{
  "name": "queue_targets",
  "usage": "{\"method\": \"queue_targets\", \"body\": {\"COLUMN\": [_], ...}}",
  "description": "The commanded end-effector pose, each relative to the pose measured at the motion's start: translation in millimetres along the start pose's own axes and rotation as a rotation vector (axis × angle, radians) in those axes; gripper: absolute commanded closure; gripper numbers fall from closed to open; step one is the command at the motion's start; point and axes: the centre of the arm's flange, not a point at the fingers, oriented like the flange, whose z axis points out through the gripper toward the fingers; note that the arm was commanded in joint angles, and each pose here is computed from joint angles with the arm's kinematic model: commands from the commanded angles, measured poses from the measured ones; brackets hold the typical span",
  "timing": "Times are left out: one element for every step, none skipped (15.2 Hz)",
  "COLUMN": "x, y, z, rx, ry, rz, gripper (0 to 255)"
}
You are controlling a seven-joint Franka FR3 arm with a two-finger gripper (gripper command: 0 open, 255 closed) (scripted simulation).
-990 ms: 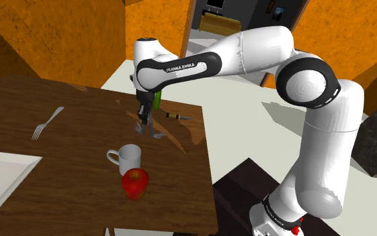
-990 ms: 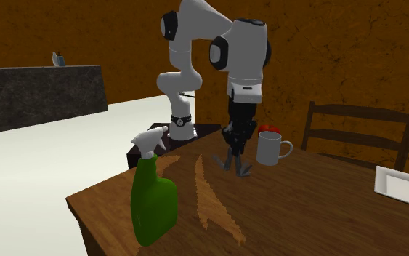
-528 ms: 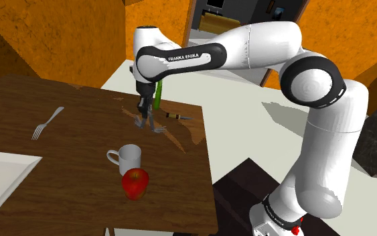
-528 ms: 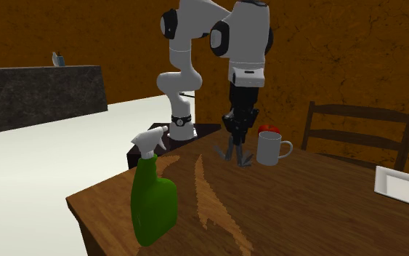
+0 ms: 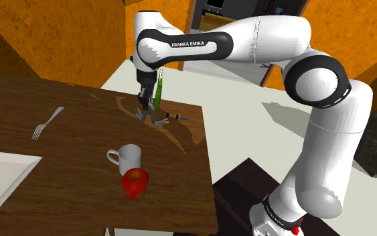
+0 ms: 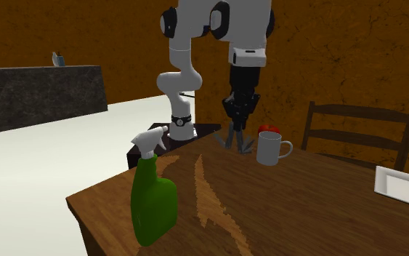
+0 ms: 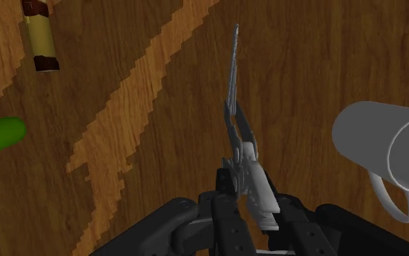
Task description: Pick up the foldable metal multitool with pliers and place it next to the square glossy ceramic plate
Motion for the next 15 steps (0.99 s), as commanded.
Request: {"method": "queue_targets", "body": {"x": [-1.0,-1.3,-1.5,-1.8,-2.1,-2.3,-2.6,-2.9,-3.2,-3.4,-3.7,-4.0,-4.2,-4.5,-4.8], "y": [-1.0,-1.1,-1.2,-1.3,-1.5,-1.6,-1.7,-1.8,-1.9,-2.0,-2.1,-2.2,-2.3,-2.4,-2.6], "z": [-9.7,-15.0,-20.3,-25.5,-30.8,-36.1,-41.4,-46.6,-51.9,-57.2,-62.4,-67.7,-73.0,-78.3,-83.5], "rx": [0.0,0.0,0.0,0.0,0.0,0.0,0.0,0.0,0.0,0.0,0.0,0.0,0.0,0.0,0.0], "ry": [0.0,0.0,0.0,0.0,0.0,0.0,0.0,0.0,0.0,0.0,0.0,0.0,0.0,0.0,0.0], "rz": [0.0,0.0,0.0,0.0,0.0,0.0,0.0,0.0,0.0,0.0,0.0,0.0,0.0,0.0,0.0], "gripper": [255,255,255,255,255,255,255,255,255,255,255,255,255,255,255]}}
